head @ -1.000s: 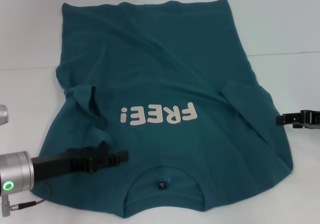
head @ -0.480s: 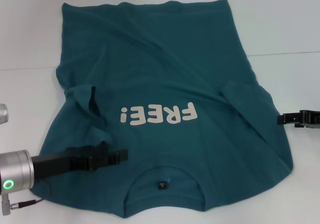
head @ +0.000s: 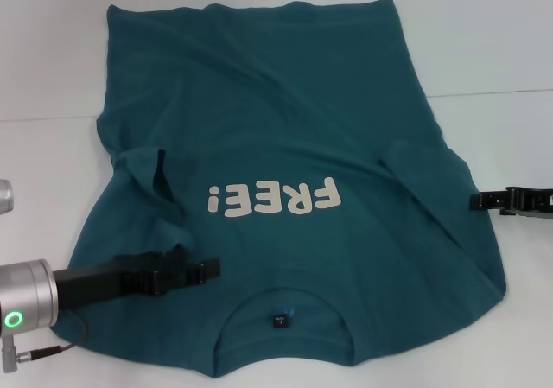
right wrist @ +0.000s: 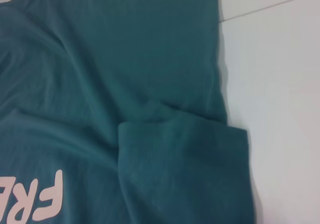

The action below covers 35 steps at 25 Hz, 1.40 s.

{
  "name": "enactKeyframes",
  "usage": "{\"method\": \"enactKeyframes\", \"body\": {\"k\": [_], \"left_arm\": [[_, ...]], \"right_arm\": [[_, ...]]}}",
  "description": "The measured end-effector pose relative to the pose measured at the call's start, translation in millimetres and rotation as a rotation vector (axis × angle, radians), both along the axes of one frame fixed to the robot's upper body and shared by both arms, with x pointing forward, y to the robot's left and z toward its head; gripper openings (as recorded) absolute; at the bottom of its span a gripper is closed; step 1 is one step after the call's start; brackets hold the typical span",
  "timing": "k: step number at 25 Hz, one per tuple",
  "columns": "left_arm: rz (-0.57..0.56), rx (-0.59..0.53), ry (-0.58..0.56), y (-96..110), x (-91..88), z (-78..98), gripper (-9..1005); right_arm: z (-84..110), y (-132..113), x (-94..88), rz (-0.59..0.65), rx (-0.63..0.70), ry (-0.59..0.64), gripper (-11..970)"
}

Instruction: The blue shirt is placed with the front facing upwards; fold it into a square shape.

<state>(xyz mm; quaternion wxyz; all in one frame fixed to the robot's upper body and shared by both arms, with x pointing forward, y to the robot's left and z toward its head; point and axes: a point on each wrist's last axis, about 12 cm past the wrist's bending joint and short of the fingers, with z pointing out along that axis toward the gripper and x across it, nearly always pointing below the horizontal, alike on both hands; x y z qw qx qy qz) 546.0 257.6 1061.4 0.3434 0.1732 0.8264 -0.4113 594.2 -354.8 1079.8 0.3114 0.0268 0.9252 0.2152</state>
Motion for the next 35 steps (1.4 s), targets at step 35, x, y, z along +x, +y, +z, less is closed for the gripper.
{"method": "enactKeyframes", "body": {"k": [35], "left_arm": [[0.001,0.002,-0.004,0,0.1,-0.1,878]], "right_arm": [[-8.1,20,8.6,0.007,-0.035,-0.013,655]]}}
